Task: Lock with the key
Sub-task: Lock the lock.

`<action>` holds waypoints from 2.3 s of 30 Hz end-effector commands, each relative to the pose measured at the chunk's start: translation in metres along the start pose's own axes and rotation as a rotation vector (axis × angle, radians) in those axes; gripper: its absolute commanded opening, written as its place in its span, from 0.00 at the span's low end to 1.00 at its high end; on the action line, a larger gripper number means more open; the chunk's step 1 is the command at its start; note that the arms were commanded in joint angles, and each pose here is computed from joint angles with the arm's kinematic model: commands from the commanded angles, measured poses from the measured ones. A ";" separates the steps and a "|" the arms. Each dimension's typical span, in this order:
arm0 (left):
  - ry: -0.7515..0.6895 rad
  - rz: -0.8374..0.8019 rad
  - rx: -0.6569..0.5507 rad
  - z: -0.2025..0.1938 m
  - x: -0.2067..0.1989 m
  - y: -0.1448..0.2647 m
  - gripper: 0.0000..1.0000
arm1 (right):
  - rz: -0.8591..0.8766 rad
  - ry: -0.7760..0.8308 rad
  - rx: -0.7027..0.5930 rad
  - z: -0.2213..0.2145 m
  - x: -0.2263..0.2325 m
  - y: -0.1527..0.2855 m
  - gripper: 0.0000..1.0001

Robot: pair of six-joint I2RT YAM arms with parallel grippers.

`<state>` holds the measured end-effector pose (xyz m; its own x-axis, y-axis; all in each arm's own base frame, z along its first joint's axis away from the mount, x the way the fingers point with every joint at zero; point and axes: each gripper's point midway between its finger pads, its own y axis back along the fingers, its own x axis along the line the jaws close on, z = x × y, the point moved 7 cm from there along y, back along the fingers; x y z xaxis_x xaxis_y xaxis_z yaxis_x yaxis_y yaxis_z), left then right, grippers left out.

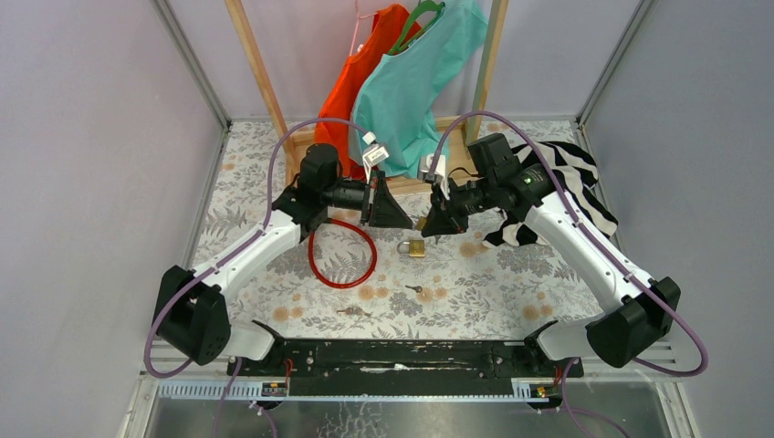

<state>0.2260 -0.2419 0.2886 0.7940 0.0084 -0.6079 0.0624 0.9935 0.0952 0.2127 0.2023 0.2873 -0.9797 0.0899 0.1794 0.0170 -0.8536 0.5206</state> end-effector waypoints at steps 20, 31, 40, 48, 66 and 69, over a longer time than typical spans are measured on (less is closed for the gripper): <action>-0.157 0.021 0.011 -0.004 0.004 -0.001 0.00 | 0.248 -0.066 -0.176 0.025 0.019 -0.007 0.00; -0.144 -0.021 0.044 -0.012 0.002 -0.009 0.00 | 0.156 -0.023 -0.182 0.036 0.007 -0.006 0.00; -0.137 -0.052 0.063 -0.016 0.000 -0.014 0.00 | 0.112 0.050 -0.196 0.049 0.000 -0.010 0.00; -0.119 -0.089 0.084 -0.021 -0.001 -0.019 0.00 | 0.082 0.069 -0.220 0.057 -0.004 -0.010 0.00; -0.102 -0.126 0.065 -0.022 -0.006 -0.020 0.00 | 0.036 0.063 -0.239 0.056 -0.002 -0.006 0.00; -0.110 -0.112 0.070 -0.023 -0.005 -0.019 0.00 | 0.033 0.047 -0.244 0.055 -0.003 -0.008 0.00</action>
<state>0.2246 -0.2451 0.2782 0.8469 -0.0400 -0.5303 0.1017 0.9909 0.0877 0.2095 0.2067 0.2820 -0.9233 0.1713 0.3437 0.0327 -0.8566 0.5149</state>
